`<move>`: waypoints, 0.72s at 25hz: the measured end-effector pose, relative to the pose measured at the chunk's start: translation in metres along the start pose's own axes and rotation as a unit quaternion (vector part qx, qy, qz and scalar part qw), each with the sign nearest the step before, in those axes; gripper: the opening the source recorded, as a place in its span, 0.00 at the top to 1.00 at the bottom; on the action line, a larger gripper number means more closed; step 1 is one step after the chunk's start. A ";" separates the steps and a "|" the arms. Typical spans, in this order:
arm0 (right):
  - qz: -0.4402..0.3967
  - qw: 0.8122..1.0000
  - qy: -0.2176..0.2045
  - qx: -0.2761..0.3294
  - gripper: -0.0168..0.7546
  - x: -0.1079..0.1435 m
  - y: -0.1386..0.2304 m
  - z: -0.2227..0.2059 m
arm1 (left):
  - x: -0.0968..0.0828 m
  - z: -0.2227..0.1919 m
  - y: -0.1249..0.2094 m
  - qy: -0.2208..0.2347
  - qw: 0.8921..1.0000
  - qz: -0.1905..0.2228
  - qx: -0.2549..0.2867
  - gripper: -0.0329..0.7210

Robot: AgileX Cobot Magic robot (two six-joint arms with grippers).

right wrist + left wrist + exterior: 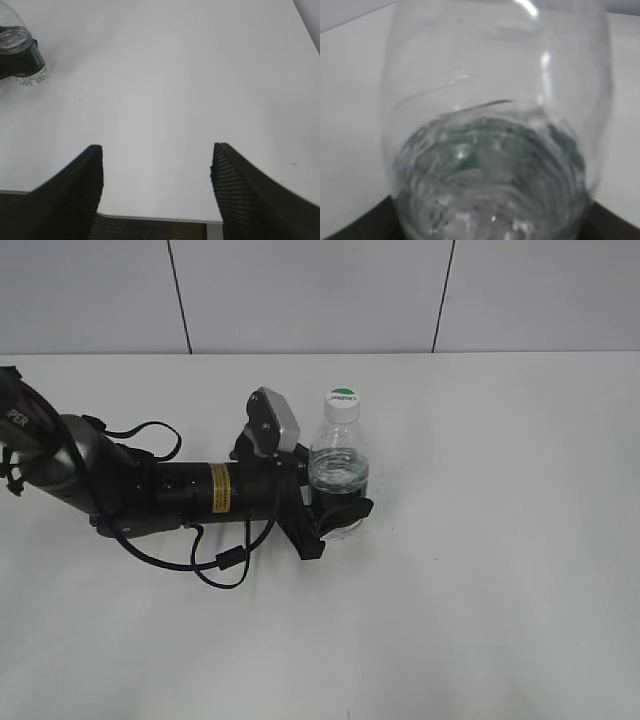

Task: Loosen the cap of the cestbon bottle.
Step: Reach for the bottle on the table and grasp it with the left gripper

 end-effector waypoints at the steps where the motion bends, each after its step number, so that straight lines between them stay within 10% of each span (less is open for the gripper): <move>1: 0.000 1.000 0.000 0.000 0.31 0.000 0.000 0.000 | 0.000 0.000 0.000 0.000 1.000 0.000 0.000 0.42; 18: -0.053 0.998 -0.003 0.020 0.31 -0.012 -0.043 -0.012 | -0.004 0.000 -0.005 0.010 1.000 -0.001 -0.015 0.42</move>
Point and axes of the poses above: a point on each arm's last joint axis where the gripper is mounted, z pointing back along that axis away from the gripper, x along the wrist's bending axis when the last joint is at zero, y = z × x, the point moved 10 cm from there along -z, pointing out along that axis toward the gripper, and after that the axes turned 7 degrees about z, right-handed, at the moved point
